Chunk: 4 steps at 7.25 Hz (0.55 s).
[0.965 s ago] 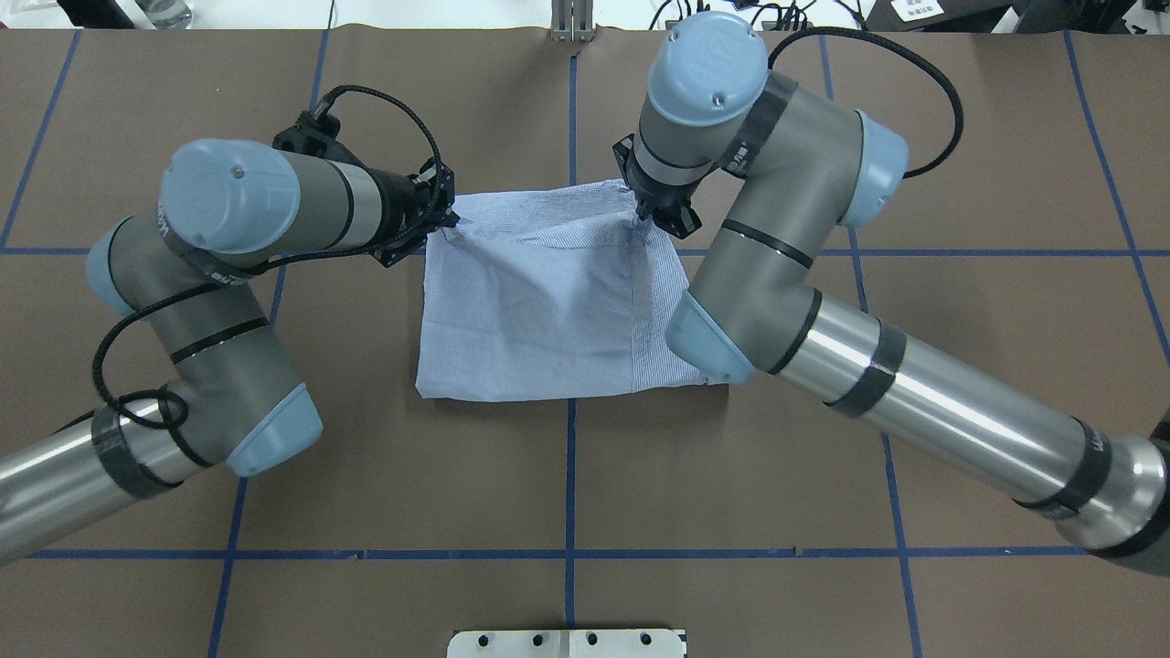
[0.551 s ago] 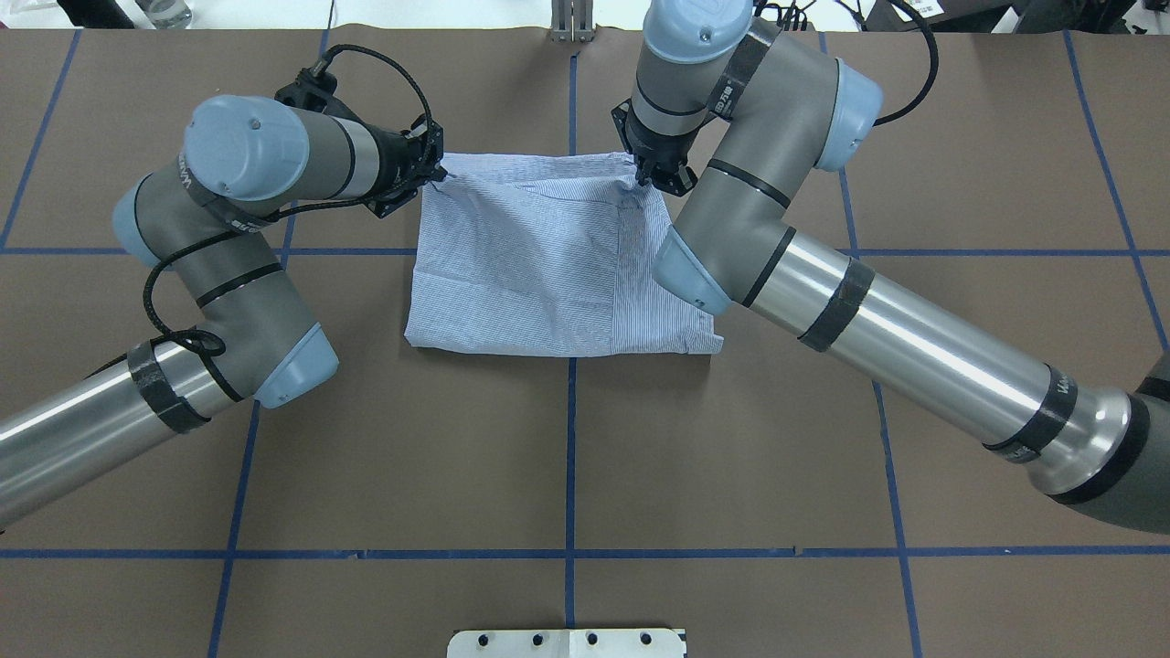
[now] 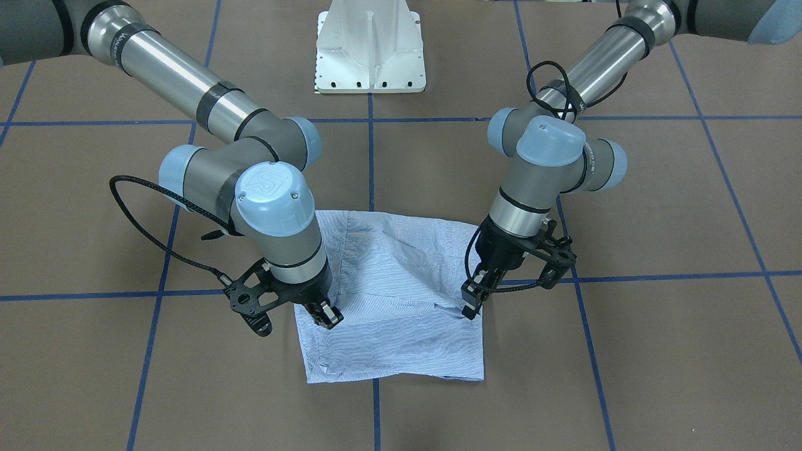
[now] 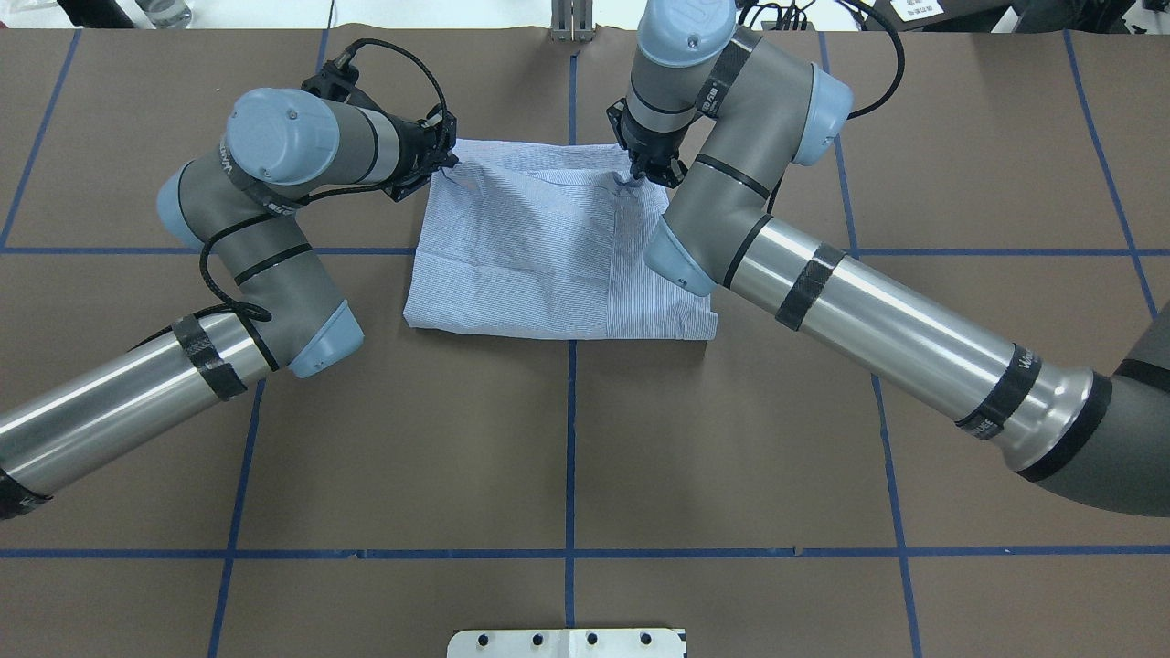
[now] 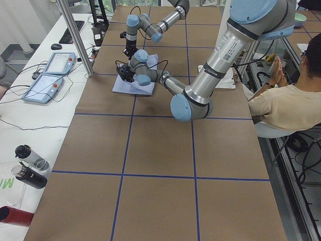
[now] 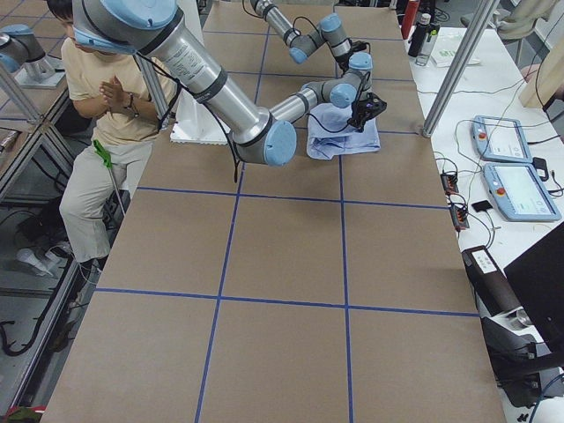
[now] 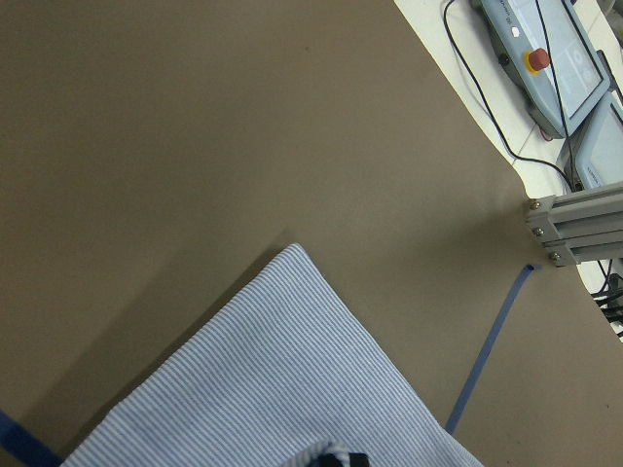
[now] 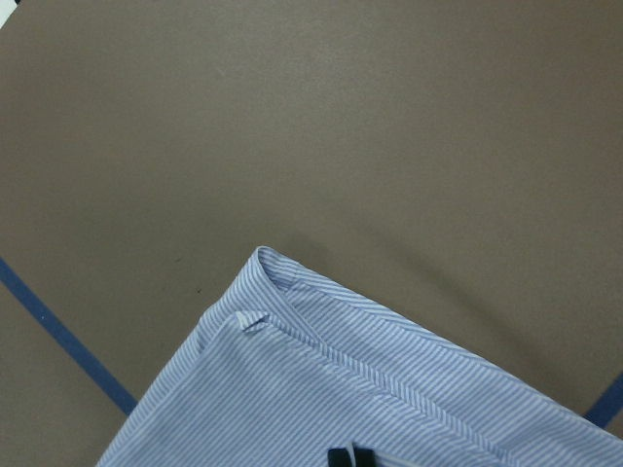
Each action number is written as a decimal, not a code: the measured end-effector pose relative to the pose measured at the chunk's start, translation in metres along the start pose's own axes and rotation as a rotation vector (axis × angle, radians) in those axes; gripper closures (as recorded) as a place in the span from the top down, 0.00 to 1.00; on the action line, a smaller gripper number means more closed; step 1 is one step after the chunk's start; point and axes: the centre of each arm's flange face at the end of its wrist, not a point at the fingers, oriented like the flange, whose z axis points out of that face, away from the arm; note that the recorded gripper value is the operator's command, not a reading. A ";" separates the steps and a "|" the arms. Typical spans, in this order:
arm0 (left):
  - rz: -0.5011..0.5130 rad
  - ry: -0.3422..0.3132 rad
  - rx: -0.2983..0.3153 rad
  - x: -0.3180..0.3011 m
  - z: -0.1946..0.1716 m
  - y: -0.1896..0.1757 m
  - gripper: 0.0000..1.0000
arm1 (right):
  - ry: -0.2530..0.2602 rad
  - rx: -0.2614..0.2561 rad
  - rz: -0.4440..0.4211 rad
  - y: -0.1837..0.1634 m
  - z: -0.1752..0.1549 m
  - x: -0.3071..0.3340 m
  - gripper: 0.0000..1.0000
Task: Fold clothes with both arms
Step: 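Lay the folded edge down on the far side and open both grippers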
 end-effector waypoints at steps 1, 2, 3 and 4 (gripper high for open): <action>0.009 0.001 0.003 -0.004 0.012 -0.004 0.00 | -0.005 0.001 -0.006 -0.004 0.010 -0.001 0.00; 0.012 0.000 0.011 -0.004 0.022 -0.007 0.00 | -0.007 0.002 -0.008 -0.007 0.017 -0.002 0.00; 0.013 -0.004 0.025 -0.003 0.031 -0.009 0.00 | -0.005 0.004 -0.007 -0.008 0.021 -0.003 0.00; 0.016 -0.007 0.039 -0.003 0.038 -0.012 0.00 | -0.003 0.009 -0.006 -0.009 0.026 -0.007 0.00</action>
